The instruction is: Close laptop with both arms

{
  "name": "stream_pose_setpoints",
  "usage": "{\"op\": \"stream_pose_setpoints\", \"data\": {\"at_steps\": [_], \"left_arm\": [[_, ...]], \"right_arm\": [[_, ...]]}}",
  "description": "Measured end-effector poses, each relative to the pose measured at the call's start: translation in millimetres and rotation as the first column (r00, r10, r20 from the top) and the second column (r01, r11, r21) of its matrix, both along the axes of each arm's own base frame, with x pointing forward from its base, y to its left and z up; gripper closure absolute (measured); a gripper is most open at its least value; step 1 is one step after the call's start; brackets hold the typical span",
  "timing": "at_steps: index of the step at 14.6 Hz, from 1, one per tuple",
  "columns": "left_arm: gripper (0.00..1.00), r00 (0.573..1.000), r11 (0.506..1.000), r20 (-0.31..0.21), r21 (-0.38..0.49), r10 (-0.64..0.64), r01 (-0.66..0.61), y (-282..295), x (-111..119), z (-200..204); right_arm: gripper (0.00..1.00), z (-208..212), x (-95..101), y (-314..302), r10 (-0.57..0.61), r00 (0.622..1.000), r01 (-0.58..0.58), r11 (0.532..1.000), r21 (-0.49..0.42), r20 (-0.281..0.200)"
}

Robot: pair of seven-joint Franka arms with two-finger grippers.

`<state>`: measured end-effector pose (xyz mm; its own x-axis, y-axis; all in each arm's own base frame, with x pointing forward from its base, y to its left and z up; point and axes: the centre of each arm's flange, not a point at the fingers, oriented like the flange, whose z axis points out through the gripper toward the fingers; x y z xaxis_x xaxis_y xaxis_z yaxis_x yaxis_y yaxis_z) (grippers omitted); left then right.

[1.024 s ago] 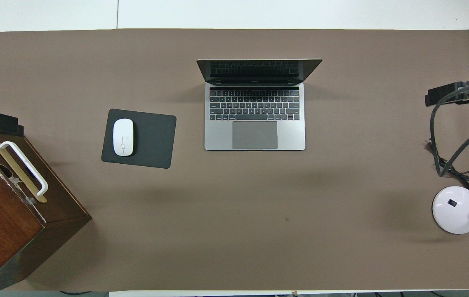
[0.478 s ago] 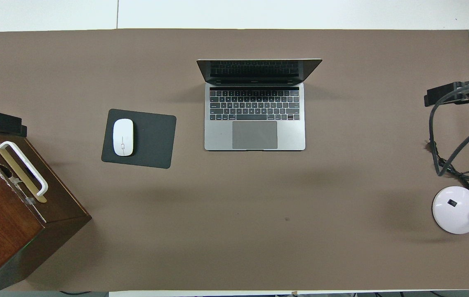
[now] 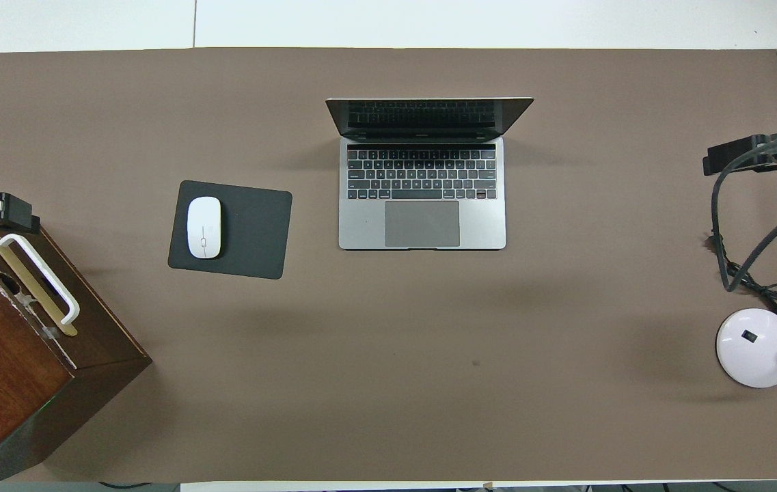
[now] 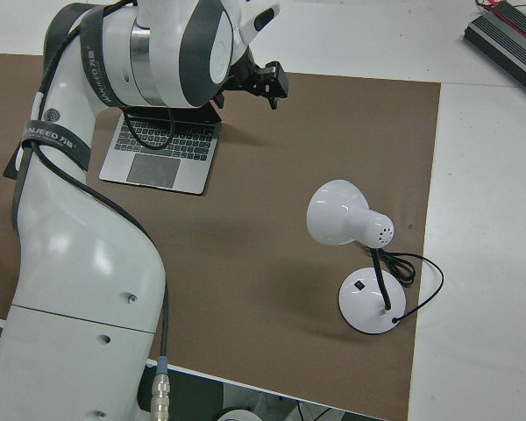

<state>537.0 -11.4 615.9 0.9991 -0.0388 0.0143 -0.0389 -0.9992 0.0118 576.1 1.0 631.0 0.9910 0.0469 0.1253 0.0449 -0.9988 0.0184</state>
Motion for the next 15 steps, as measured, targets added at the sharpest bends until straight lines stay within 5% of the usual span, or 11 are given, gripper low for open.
{"op": "stream_pose_setpoints", "data": {"at_steps": [4,6,9,14,15], "left_arm": [[0.99,0.994,0.995,0.047,-0.009,0.099,-0.098,-0.3,3.2,-0.6],[0.99,0.983,0.986,0.086,-0.039,0.162,-0.159,-5.6,8.1,-1.4],[0.99,0.977,0.982,0.106,-0.074,0.184,-0.176,-8.9,12.6,-14.4],[0.99,0.981,0.995,0.179,-0.08,0.073,-0.06,-44.7,18.5,-34.3],[0.99,0.978,0.996,0.201,-0.081,0.05,-0.035,-55.6,19.4,-40.0]], "right_arm": [[0.01,4.1,0.2,-0.5,-0.001,1.0,0.001,1.0,-0.001,0.009],[0.13,3.6,1.5,-1.0,-0.001,1.0,0.001,1.0,-0.003,0.011],[0.48,0.8,9.6,-1.6,-0.002,1.0,0.002,1.0,-0.007,0.018],[0.99,-15.5,47.0,7.1,0.015,0.989,-0.014,1.0,-0.007,0.148],[0.99,-20.5,54.4,12.1,0.024,0.985,-0.023,1.0,-0.009,0.17]]}}
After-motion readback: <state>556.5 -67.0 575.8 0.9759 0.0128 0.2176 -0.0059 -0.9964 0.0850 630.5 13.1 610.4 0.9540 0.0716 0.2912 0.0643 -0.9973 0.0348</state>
